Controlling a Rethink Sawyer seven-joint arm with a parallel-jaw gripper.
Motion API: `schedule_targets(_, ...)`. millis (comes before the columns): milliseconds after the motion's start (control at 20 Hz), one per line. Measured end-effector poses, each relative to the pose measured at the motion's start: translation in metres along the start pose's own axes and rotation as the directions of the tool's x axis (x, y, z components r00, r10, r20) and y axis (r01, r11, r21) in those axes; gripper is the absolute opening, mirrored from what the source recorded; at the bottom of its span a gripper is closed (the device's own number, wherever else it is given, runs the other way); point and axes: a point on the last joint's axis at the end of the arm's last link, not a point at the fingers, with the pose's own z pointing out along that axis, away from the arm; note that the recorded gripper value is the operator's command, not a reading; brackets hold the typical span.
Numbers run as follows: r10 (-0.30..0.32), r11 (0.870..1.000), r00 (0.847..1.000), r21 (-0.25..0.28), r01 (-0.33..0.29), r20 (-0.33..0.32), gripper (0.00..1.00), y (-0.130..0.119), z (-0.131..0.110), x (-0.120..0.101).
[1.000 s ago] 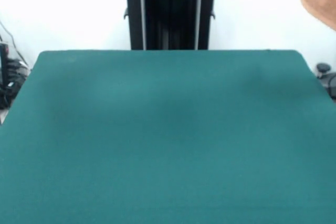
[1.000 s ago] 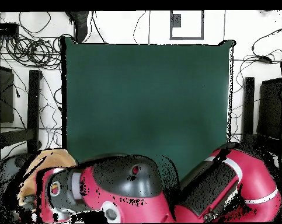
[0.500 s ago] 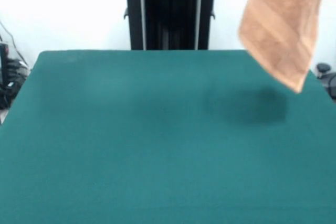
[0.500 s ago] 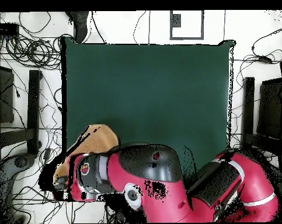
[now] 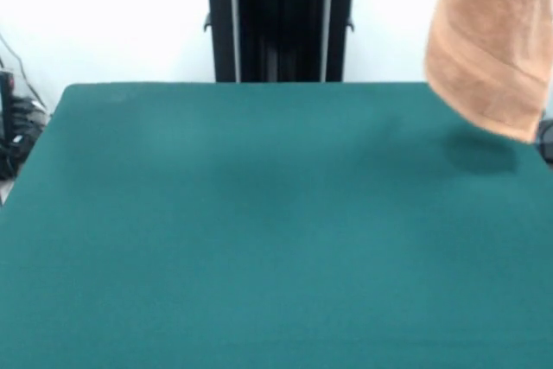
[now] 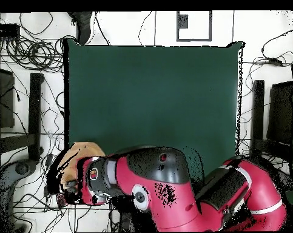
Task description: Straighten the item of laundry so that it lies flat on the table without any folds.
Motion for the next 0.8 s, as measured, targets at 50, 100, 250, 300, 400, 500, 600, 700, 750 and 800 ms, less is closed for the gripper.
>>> schedule_targets(50, -0.015, 1.0, 1.0, 0.0, 0.015, 0.002, 0.0, 0.001, 0.001, -0.002)
schedule_targets(100, -0.032, 0.999, 0.999, -0.003, 0.032, 0.006, 0.0, 0.001, 0.003, -0.004)
schedule_targets(250, -0.059, 0.998, 0.998, -0.012, 0.06, 0.028, 0.0, 0.001, 0.011, -0.008)
schedule_targets(300, -0.066, 0.998, 0.997, -0.017, 0.066, 0.039, 0.0, 0.0, 0.016, -0.009)
schedule_targets(400, -0.071, 0.997, 0.996, -0.024, 0.072, 0.053, 0.0, -0.001, 0.025, -0.012)
schedule_targets(500, -0.076, 0.996, 0.995, -0.031, 0.078, 0.067, 0.0, -0.002, 0.035, -0.014)
schedule_targets(600, -0.078, 0.996, 0.994, -0.036, 0.081, 0.078, 0.0, -0.002, 0.042, -0.016)
schedule_targets(700, -0.079, 0.996, 0.993, -0.04, 0.083, 0.085, 0.0, -0.002, 0.046, -0.017)
schedule_targets(750, -0.079, 0.996, 0.993, -0.043, 0.083, 0.093, 0.0, -0.002, 0.049, -0.019)
schedule_targets(800, -0.076, 0.995, 0.991, -0.05, 0.082, 0.111, 0.0, -0.002, 0.052, -0.02)
